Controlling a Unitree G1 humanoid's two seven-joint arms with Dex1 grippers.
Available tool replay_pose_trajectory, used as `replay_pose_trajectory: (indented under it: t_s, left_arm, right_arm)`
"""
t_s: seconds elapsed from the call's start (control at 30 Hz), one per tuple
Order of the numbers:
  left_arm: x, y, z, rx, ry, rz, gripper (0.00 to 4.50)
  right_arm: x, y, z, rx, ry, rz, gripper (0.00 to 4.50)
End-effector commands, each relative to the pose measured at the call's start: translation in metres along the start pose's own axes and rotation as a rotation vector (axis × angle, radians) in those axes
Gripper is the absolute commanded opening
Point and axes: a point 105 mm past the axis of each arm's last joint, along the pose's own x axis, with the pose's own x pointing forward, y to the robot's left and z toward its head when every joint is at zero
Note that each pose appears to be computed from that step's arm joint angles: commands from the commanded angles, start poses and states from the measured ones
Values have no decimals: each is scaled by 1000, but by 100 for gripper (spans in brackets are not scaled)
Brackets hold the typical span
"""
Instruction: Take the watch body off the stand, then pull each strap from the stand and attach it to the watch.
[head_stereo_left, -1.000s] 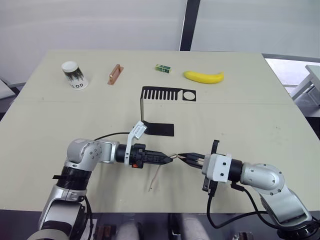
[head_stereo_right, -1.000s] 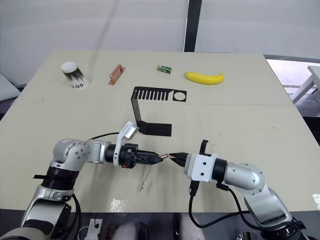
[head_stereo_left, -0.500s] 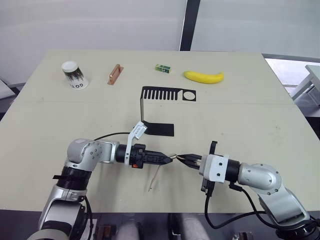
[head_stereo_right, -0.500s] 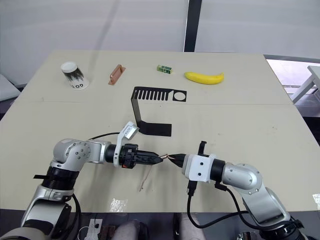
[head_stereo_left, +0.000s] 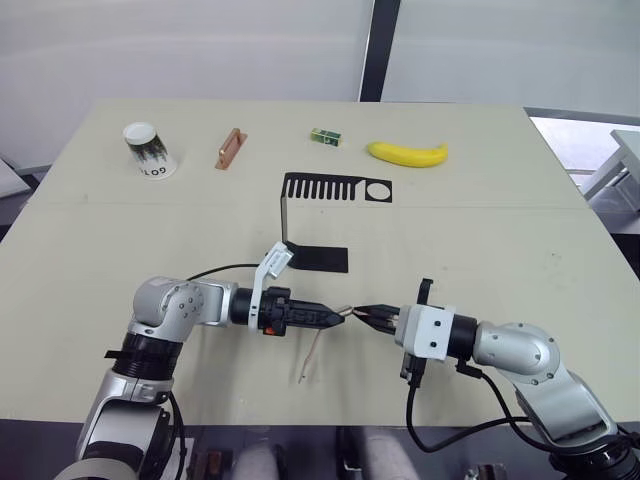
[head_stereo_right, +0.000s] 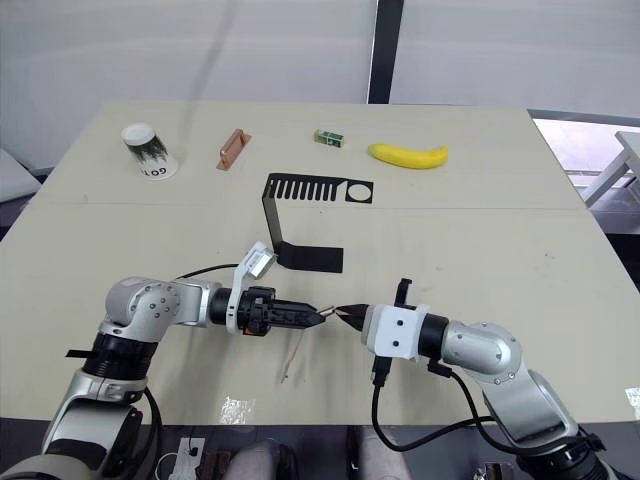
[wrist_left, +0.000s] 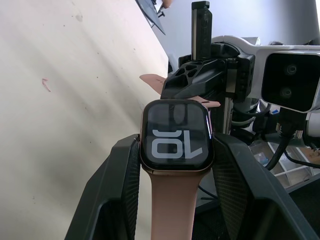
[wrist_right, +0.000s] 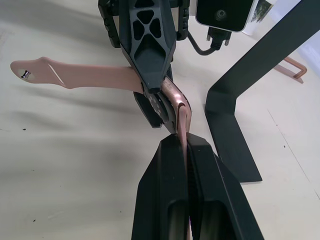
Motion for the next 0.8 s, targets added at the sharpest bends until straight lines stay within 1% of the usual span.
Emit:
replay_pose_trajectory:
  t_s: [0.03, 0.8]
  left_arm:
    - [16, -18, -2, 53, 50, -96, 160]
    - [18, -18, -2, 60, 57, -95, 160]
  right_arm:
    - [6, 2, 18, -38, -68, 25, 0]
    - [11, 7, 18, -33, -38, 85, 0]
